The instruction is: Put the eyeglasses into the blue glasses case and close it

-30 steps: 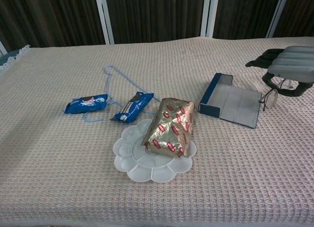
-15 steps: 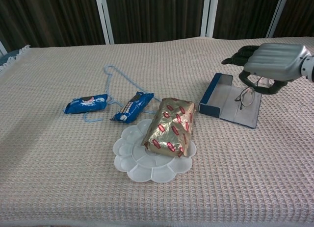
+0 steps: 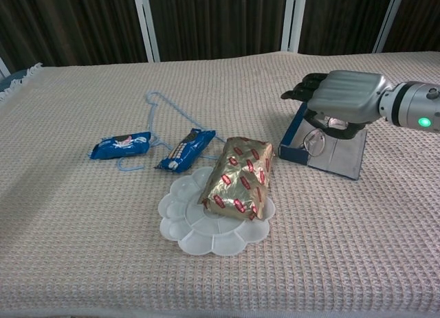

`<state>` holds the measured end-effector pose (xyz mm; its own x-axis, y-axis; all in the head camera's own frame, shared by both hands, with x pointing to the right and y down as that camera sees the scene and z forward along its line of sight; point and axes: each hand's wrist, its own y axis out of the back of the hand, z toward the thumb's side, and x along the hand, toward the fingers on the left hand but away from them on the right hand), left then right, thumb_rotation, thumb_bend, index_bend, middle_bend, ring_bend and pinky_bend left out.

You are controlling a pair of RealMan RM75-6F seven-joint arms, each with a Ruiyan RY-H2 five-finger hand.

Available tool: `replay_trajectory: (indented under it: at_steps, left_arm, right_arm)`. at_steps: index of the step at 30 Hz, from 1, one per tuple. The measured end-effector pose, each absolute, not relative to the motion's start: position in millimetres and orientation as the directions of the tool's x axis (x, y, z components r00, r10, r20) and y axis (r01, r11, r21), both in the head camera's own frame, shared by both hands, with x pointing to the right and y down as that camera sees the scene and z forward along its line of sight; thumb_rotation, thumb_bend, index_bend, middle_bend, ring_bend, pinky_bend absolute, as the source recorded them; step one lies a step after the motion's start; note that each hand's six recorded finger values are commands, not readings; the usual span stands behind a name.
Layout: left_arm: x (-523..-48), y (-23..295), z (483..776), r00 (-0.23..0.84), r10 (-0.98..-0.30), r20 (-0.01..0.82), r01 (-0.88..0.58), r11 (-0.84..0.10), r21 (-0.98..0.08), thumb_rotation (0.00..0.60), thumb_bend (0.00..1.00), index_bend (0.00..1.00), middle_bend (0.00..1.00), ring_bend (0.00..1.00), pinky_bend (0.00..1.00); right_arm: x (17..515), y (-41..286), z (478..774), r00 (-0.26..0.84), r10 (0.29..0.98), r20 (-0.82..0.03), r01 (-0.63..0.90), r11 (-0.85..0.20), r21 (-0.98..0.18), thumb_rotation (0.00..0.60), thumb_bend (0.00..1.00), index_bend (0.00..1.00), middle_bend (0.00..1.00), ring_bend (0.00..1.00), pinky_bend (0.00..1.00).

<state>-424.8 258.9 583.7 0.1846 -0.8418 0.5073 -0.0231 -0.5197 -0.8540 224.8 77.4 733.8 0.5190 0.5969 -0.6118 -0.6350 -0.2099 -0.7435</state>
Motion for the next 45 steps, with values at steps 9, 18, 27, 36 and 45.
replay_trajectory:
  at_steps: [9, 18, 27, 36, 45]
  left_arm:
    - [-424.6, 259.1, 582.5, 0.187, -0.843, 0.505, -0.026, -0.518, -0.855, 0.6, 0.41, 0.0, 0.0, 0.0, 0.09]
    - [-425.9, 259.7, 579.6, 0.188, -0.847, 0.498, -0.033, -0.512, -0.858, 0.6, 0.41, 0.0, 0.0, 0.0, 0.09]
    - [-423.4, 261.0, 582.3, 0.193, -0.841, 0.506, -0.024, -0.52, -0.854, 0.6, 0.41, 0.0, 0.0, 0.0, 0.09]
    - [-422.6, 259.7, 585.0, 0.192, -0.837, 0.513, -0.018, -0.525, -0.851, 0.6, 0.41, 0.0, 0.0, 0.0, 0.09]
    - [-423.7, 259.1, 584.4, 0.192, -0.837, 0.513, -0.021, -0.526, -0.85, 0.6, 0.41, 0.0, 0.0, 0.0, 0.09]
  right_arm:
    - [219.3, 77.9, 732.2, 0.52, 0.608, -0.6, -0.616, -0.22, -0.756, 0.6, 0.4, 0.5, 0.03, 0.0, 0.0]
    - [242.1, 80.8, 712.1, 0.526, 0.652, -0.546, -0.549, -0.23, -0.804, 0.6, 0.35, 0.49, 0.03, 0.0, 0.0]
    - [279.2, 76.4, 710.2, 0.457, 0.735, -0.5, -0.561, -0.198, -0.804, 0.6, 0.18, 0.37, 0.01, 0.0, 0.0]
    - [268.5, 66.9, 733.4, 0.418, 0.77, -0.482, -0.58, -0.183, -0.794, 0.6, 0.18, 0.27, 0.0, 0.0, 0.0]
    - [254.6, 65.6, 748.3, 0.417, 0.763, -0.493, -0.604, -0.172, -0.778, 0.6, 0.18, 0.27, 0.0, 0.0, 0.0]
